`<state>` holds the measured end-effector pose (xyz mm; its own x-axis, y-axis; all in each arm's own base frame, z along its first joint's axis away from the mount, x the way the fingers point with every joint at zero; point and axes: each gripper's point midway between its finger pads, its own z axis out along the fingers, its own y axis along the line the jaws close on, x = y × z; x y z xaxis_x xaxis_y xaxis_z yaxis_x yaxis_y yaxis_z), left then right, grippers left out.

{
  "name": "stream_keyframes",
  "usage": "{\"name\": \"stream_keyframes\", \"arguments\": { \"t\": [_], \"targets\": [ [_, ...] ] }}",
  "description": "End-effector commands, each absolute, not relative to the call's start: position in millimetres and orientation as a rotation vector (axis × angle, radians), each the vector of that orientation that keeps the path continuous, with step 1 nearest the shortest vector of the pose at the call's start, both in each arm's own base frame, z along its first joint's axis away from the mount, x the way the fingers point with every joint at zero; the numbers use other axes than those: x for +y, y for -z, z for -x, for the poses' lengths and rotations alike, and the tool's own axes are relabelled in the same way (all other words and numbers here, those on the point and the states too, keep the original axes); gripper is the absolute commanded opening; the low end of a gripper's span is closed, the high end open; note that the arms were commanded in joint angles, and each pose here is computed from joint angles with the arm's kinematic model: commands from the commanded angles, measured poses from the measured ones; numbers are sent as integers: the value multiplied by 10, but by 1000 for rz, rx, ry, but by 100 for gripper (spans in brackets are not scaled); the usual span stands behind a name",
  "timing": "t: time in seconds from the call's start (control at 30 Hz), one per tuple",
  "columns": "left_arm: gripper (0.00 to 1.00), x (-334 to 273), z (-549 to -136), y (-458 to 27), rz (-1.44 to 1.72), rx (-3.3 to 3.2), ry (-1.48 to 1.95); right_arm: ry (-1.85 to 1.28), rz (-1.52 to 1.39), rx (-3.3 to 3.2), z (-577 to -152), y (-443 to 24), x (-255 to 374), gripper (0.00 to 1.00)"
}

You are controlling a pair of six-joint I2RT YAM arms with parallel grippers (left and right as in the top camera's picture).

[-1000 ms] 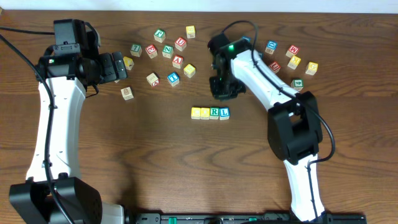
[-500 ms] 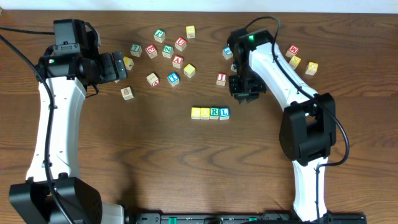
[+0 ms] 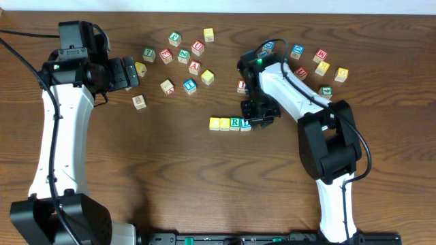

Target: Spell out CORL

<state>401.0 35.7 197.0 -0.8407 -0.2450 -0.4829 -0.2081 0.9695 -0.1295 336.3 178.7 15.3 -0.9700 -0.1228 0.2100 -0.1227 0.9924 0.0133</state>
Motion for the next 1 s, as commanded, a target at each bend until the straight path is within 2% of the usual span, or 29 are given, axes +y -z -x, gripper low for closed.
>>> {"name": "stream_keyframes", "arguments": {
  "t": [0.0, 0.5, 0.7, 0.87, 0.97],
  "targets": [
    [99, 376, -4011, -2063, 334, 2575, 96, 29, -174, -2937, -3325, -211, 1880, 21],
    [99, 376, -4010, -2063, 334, 2575, 96, 216, -210, -3021, -3527, -189, 2200, 24],
    [99, 377, -4013, -2064, 333, 2574, 96, 207, -221, -3011, -3504, -198, 2182, 22],
    [99, 377, -4020, -2070, 333, 2570, 97, 192, -268, -3039, -3605, -377, 2127, 23],
    [98, 366, -4001, -2058, 333, 2580, 103, 195, -277, -3080, -3713, -541, 2110, 27]
  ]
}}
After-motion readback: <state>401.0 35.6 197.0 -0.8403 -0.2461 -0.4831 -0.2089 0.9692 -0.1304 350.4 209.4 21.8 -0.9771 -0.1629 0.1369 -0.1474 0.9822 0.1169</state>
